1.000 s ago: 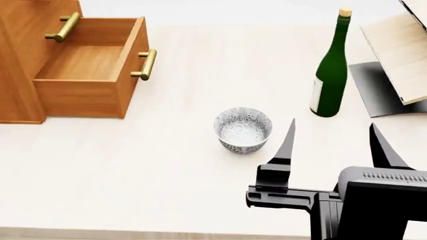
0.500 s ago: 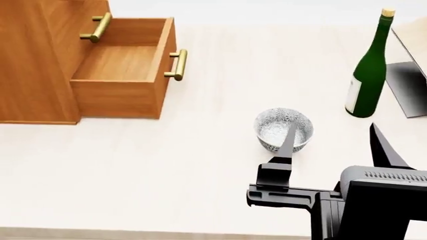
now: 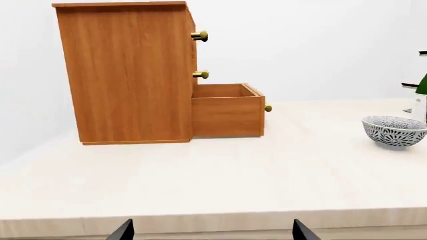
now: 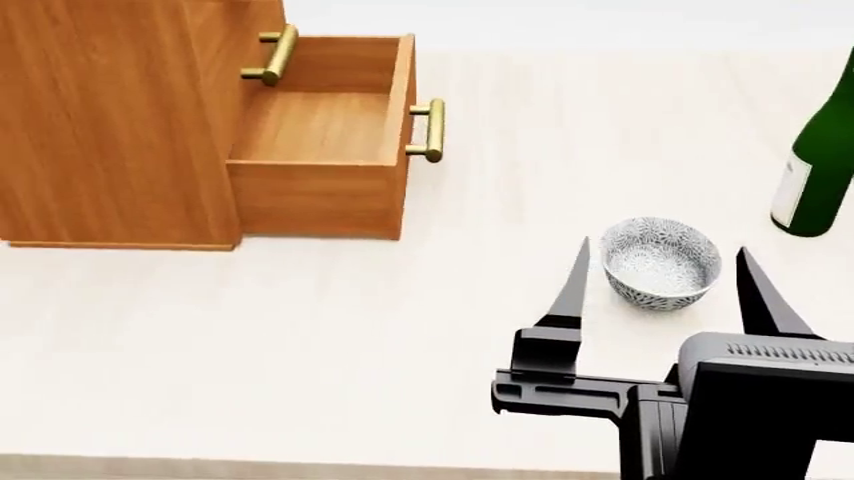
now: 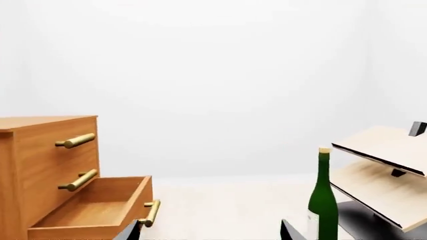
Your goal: Put the bowl in the bottom drawer of the cabinet and close it.
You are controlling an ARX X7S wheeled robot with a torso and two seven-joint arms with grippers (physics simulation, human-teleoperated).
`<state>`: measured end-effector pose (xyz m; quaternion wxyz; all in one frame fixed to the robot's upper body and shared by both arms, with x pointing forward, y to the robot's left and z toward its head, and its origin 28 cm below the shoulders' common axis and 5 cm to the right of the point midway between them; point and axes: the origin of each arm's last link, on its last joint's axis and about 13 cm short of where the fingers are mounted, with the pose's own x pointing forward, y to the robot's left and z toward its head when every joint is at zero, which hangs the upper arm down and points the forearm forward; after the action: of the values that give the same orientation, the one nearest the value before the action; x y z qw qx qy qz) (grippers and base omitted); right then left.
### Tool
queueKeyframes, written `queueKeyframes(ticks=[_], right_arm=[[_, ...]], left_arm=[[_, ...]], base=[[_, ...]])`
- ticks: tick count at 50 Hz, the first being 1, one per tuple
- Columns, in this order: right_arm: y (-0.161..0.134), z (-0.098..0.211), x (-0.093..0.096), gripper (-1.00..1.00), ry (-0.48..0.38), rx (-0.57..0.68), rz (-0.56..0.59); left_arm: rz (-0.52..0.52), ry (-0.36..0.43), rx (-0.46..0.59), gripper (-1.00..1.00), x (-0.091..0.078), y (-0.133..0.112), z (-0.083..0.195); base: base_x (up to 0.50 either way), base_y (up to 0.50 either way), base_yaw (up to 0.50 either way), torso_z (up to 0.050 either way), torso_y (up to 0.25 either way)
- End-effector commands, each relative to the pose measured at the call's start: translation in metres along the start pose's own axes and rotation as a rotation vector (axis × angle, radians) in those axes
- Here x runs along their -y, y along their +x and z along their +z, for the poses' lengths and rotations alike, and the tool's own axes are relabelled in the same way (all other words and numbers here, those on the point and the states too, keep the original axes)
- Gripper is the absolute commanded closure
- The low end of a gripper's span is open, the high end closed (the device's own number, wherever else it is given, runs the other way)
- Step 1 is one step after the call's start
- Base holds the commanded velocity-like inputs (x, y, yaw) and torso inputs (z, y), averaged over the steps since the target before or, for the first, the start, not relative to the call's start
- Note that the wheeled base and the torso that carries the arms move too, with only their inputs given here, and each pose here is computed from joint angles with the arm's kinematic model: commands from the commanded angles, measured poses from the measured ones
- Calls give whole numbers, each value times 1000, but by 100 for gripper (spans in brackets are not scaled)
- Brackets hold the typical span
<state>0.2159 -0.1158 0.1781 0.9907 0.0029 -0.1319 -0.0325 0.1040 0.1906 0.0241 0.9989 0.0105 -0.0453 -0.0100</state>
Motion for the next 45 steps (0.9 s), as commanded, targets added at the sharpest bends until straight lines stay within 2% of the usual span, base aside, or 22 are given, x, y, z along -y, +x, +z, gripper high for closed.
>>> queueKeyframes(ticks=[1, 12, 19, 41, 42, 45], right_arm=[[0, -3, 0, -100, -4, -7, -3], [1, -3, -1, -100, 15, -15, -5], [0, -3, -1, -100, -1, -11, 5], [-1, -6, -2, -100, 11, -22, 3], [0, -7, -2, -100, -5, -4, -7], [0, -8, -1, -100, 18, -20, -8]], left_arm=[[-1, 2, 1, -100, 0, 0, 0], [-2, 1, 1, -100, 0, 0, 0], [-2, 1, 1, -100, 0, 0, 1], [-4, 3, 2, -100, 0, 0, 0], [-3, 1, 2, -100, 0, 0, 0], [-4, 3, 2, -100, 0, 0, 0]], base=[[0, 383, 0, 0, 0], [0, 479, 0, 0, 0], [0, 241, 0, 0, 0], [0, 500, 0, 0, 0], [0, 47, 0, 0, 0], [0, 0, 0, 0, 0]])
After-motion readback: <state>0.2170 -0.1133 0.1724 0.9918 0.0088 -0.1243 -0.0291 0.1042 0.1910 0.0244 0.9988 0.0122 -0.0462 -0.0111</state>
